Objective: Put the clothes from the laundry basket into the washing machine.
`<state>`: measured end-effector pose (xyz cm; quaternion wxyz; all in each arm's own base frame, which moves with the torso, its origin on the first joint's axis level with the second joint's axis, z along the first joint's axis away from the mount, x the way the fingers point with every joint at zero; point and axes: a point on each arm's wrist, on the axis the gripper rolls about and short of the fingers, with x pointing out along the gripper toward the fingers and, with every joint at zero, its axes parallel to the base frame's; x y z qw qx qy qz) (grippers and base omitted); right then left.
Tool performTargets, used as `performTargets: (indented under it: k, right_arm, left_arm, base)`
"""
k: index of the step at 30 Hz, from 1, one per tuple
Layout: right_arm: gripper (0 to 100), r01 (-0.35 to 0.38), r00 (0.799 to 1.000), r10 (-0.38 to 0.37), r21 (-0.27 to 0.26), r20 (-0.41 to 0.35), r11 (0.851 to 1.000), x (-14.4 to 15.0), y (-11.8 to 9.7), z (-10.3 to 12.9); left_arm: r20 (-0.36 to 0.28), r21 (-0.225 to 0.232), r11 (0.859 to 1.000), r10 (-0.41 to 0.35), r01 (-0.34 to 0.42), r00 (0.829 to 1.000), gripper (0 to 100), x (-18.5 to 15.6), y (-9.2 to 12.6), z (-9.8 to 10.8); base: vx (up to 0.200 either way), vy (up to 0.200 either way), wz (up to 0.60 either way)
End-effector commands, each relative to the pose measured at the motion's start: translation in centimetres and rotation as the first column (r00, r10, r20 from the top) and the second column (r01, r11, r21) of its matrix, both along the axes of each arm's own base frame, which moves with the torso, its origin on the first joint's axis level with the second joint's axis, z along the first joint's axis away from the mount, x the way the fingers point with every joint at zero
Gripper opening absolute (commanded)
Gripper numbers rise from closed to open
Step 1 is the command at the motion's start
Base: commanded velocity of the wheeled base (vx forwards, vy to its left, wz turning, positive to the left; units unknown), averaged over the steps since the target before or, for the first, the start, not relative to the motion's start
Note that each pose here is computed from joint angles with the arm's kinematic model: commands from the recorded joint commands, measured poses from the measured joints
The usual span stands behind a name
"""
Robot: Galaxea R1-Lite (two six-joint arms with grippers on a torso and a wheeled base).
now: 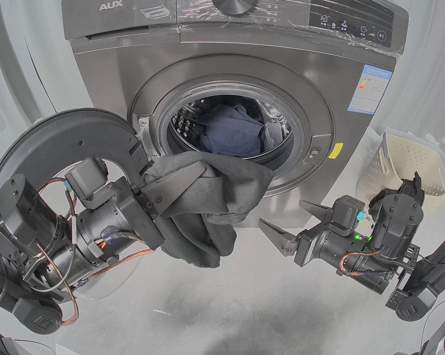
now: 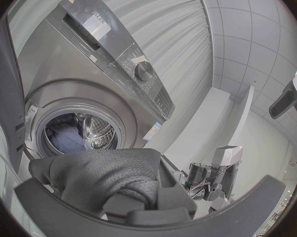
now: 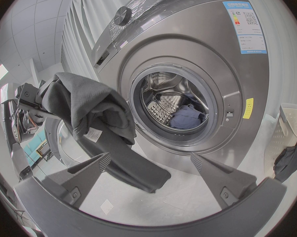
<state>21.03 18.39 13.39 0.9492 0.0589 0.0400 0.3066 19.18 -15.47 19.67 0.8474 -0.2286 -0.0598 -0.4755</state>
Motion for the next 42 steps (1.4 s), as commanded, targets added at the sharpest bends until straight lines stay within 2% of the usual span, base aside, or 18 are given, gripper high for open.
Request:
performTargets:
  k: [1, 12, 22, 26, 31, 42]
  right_arm:
    - [100, -0.015, 1.0, 0.015, -0.002, 0.0, 1.0, -0.2, 0.3, -0.1]
    - [100, -0.018, 0.998, 0.015, 0.047, 0.064, 0.999, 1.7, 2.1, 1.0]
    - [100, -0.021, 0.998, 0.019, 0.037, 0.064, 0.999, 3.9, 4.1, -0.2]
    - [100, -0.06, 0.992, 0.052, 0.072, 0.111, 0.996, 4.4, 5.7, 0.4]
    - [100, -0.087, 0.989, 0.076, 0.084, 0.124, 0.993, 4.6, 6.0, 0.3]
    - [100, -0.215, 0.968, 0.198, 0.103, 0.156, 0.971, 3.5, 6.7, 0.6]
  left_arm:
    - [-0.003, 0.002, 1.0, 0.001, 0.0, 1.0, 0, 0.1, 0.0, -0.1]
    - [-0.005, 0.003, 1.0, -0.001, 0.001, 1.0, 0, 0.1, -0.1, -0.1]
    - [-0.001, 0.001, 1.0, -0.004, 0.004, 1.0, 0, 0.0, 0.0, 0.0]
    - [-0.005, 0.003, 1.0, -0.004, 0.004, 1.0, 0, 0.1, 0.0, -0.1]
    - [-0.007, 0.005, 1.0, -0.004, 0.004, 1.0, 0, 0.1, -0.1, -0.2]
    - [-0.006, 0.004, 1.0, -0.003, 0.003, 1.0, 0, 0.1, -0.1, -0.2]
  base:
    - [0.0, 0.0, 0.0]
    - [0.0, 0.0, 0.0]
    - [0.0, 0.0, 0.0]
    - [0.0, 0.0, 0.0]
    - [0.0, 0.0, 0.0]
    - [0.0, 0.0, 0.0]
